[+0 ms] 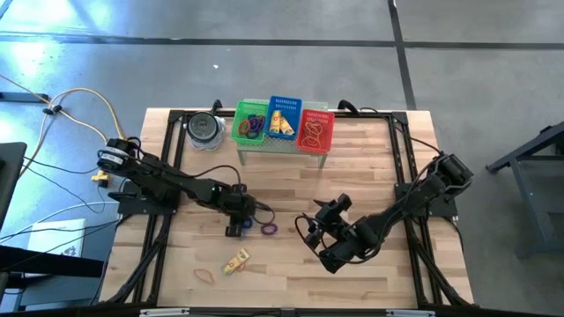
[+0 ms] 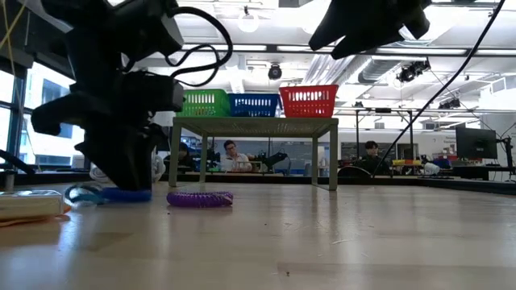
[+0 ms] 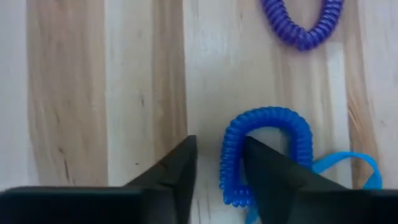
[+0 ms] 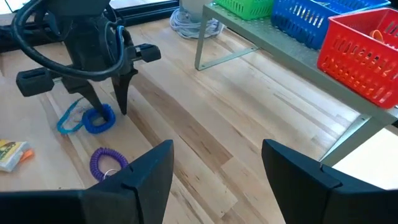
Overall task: Pick & Place Office Desk Supplies
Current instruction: Put the blue spring keychain into the green bin on the shelf
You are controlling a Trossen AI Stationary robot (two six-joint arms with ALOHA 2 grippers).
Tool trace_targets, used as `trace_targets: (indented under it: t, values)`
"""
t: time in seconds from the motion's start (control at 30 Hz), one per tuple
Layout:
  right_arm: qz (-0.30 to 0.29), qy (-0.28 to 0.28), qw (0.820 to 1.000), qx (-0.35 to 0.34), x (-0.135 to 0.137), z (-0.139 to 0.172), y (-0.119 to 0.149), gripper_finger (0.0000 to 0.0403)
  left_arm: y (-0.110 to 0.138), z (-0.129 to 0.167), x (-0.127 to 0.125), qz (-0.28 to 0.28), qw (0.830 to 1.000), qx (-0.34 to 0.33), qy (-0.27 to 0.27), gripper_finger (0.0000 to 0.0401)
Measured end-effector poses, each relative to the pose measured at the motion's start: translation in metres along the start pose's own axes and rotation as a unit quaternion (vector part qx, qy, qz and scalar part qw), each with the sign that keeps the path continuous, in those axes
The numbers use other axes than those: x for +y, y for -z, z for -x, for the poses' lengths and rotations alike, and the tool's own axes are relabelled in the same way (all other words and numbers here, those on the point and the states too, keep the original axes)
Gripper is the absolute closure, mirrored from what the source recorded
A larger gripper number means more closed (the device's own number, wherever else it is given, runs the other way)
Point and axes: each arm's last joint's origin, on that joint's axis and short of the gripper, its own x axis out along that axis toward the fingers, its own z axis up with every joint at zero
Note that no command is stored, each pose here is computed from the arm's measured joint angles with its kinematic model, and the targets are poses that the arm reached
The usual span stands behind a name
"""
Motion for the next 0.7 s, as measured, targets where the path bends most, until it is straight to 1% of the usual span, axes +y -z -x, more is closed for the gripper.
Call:
trace_targets:
  t: [0.17,0.2,0.3,0.4,0.5,0.53,0.6,0.63,0.7]
  values:
    - [0.008,-0.001,1.000,-0.002,0.001,0.000,0.000,0.0170,0.001,0.000,-0.003,-0.007,1.000,-0.003,-0.013,0.0372]
    - [0.009,-0.002,1.000,-0.004,0.001,0.000,-0.001,0.0170,0.001,0.000,-0.005,-0.009,1.000,-0.004,-0.018,0.0383]
    - [0.011,-0.008,1.000,-0.009,0.003,0.000,-0.002,0.0170,0.001,0.002,-0.009,0.001,0.999,-0.015,-0.029,0.0389]
    - [0.017,-0.014,1.000,-0.015,0.006,0.000,-0.004,0.0170,-0.011,0.016,-0.018,0.012,0.998,-0.046,-0.031,0.0391]
    - [0.020,-0.021,0.999,-0.019,0.008,0.000,-0.005,0.0170,-0.025,0.040,-0.028,0.009,0.997,-0.070,-0.037,0.0392]
    - [0.020,-0.024,0.999,-0.020,0.008,0.000,-0.006,0.0170,-0.029,0.052,-0.030,0.005,0.996,-0.076,-0.044,0.0393]
    - [0.018,-0.027,0.999,-0.020,0.009,0.000,-0.006,0.0170,-0.045,0.080,-0.037,0.004,0.990,-0.125,-0.056,0.0393]
    - [0.017,-0.027,0.999,-0.020,0.009,0.000,-0.006,0.0170,-0.051,0.093,-0.040,0.005,0.987,-0.145,-0.066,0.0393]
    - [0.014,-0.029,0.999,-0.020,0.010,0.000,-0.007,0.0170,-0.053,0.114,-0.039,0.003,0.984,-0.150,-0.098,0.0394]
